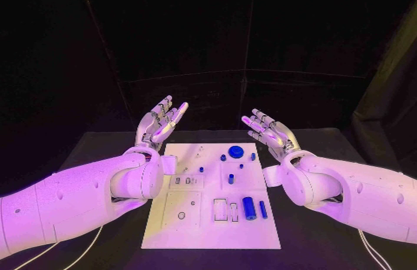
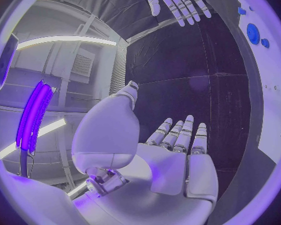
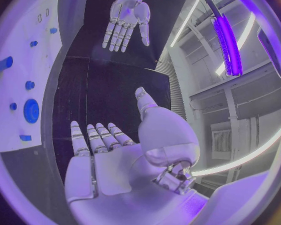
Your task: Assemble the parts on the task board
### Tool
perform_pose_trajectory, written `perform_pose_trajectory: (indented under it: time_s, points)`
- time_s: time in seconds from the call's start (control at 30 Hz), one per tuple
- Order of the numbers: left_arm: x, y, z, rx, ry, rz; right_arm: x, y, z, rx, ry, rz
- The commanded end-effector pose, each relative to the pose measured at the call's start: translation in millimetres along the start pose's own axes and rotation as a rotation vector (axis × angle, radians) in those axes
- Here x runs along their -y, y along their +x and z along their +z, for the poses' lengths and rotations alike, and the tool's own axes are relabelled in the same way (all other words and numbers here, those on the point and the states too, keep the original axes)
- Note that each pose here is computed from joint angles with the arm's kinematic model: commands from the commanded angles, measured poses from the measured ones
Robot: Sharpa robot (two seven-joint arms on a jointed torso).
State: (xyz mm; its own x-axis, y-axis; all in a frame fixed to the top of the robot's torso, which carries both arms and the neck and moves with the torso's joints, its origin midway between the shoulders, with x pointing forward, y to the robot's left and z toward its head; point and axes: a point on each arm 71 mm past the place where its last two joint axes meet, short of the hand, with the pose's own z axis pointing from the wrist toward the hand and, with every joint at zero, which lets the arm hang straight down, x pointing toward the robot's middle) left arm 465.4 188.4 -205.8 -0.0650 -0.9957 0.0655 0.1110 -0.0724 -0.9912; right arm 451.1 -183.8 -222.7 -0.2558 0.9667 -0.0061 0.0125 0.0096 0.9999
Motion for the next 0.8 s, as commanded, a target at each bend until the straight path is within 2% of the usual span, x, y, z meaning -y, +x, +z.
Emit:
perform_pose_trajectory:
  time_s: [0.03, 0.07, 0.37, 0.53, 0.8]
  points:
    - [9.4, 2.8, -0.1, -0.031, 0.113, -0.039, -2, 8.9, -0.7, -0.121, -0.005, -0.026]
    - [8.0, -7.3, 0.5, -0.024, 0.101, -0.036, -1, -6.9, 2.2, -0.083, -0.038, -0.062]
    - [5.5, -13.2, 0.8, -0.050, 0.065, -0.076, -3, -26.8, 7.2, -0.052, -0.137, -0.214]
    - [6.7, -18.6, -0.4, -0.077, 0.069, -0.078, -8, -34.1, 12.1, -0.072, -0.173, -0.325]
    - [10.3, -21.9, -5.5, -0.168, 0.072, -0.055, -26, -36.2, 31.2, -0.138, -0.219, -0.573]
